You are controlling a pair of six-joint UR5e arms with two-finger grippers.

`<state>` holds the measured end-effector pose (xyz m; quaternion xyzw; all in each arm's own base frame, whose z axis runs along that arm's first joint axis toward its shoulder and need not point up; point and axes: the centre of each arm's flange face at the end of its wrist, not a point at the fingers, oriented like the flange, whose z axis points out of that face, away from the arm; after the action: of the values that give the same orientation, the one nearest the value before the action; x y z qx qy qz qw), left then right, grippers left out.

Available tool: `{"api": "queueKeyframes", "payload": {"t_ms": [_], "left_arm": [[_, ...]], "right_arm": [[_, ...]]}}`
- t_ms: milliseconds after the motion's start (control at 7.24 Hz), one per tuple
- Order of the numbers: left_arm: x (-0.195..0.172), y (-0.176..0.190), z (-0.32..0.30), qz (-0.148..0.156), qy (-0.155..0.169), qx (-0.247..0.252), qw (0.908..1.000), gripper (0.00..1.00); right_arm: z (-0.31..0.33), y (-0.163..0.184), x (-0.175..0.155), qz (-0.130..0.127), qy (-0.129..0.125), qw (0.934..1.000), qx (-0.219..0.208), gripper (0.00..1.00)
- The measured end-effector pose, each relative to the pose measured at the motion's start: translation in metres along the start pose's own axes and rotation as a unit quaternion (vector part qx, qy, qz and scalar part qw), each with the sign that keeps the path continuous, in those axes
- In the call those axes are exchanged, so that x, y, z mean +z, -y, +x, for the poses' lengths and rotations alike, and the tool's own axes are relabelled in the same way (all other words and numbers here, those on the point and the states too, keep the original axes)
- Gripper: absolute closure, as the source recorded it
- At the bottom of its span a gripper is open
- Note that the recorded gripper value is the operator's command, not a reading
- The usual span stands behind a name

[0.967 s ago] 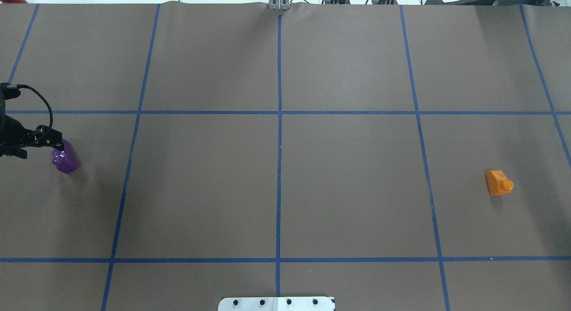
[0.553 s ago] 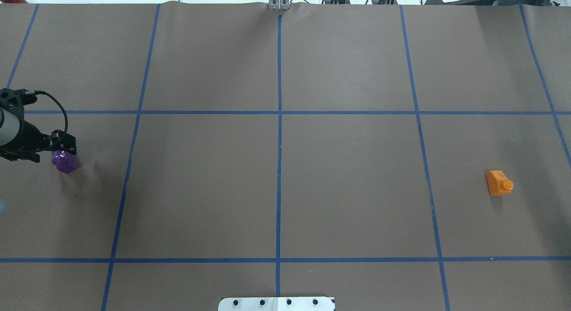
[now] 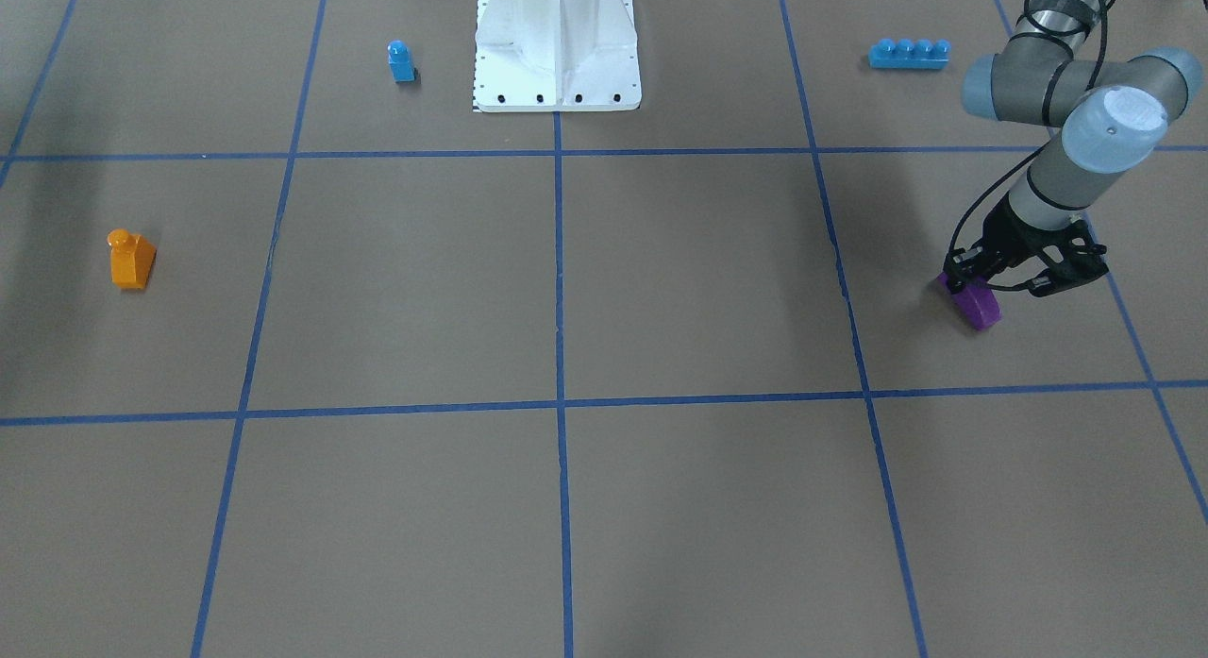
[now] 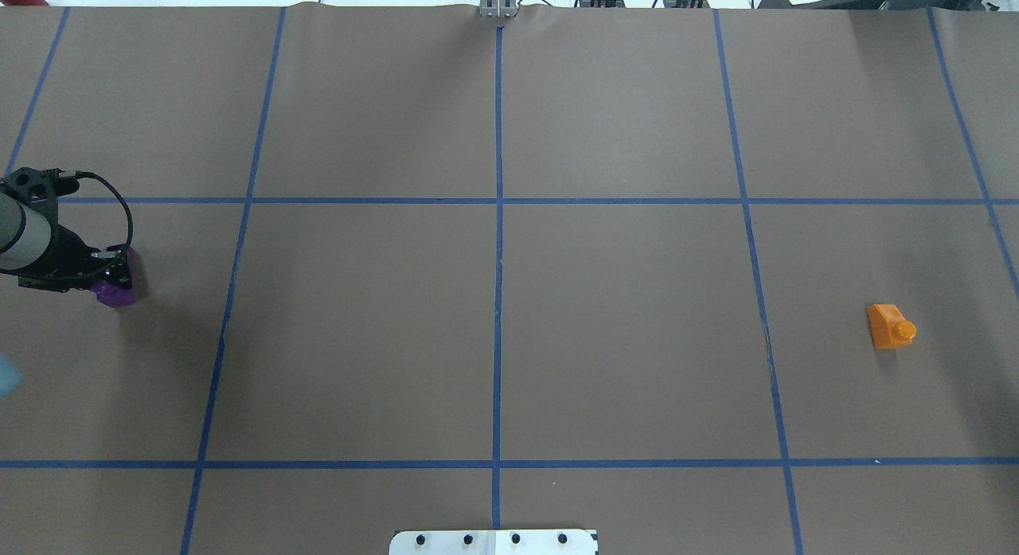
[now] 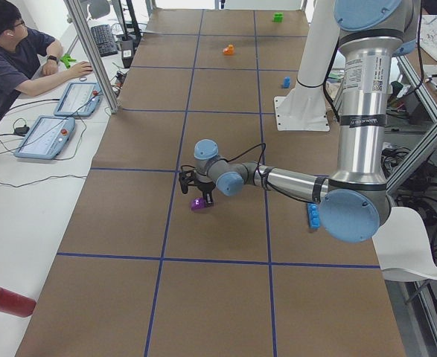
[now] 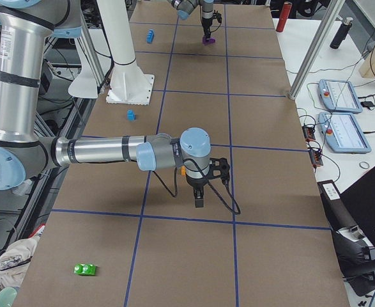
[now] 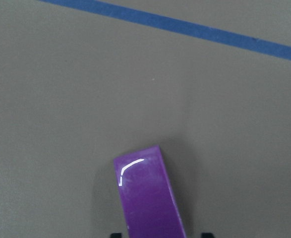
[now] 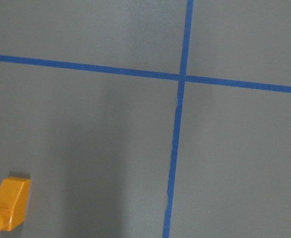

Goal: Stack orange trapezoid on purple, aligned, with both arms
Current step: 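Close the left gripper on the purple block and lift it, then carry the purple block with the left gripper to the table center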

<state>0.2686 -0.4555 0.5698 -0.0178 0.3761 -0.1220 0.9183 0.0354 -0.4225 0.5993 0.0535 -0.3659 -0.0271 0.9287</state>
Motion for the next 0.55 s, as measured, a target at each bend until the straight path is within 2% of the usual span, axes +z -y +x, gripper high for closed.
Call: {"api": "queueKeyframes", "payload": {"t_ms": [276, 553], "left_arm": [[-0.024, -0.006, 0.024, 0.013, -0.031, 0.023, 0.9992, 1.0], [-0.065, -0.02, 0.096, 0.036, -0.088, 0.075, 0.9927, 1.0]], "right_arm": [[-0.001, 0.0, -0.001, 0.001, 0.0, 1.0, -0.001, 0.0], [-0.001, 0.0, -0.001, 0.001, 0.0, 1.0, -0.002, 0.0]]}}
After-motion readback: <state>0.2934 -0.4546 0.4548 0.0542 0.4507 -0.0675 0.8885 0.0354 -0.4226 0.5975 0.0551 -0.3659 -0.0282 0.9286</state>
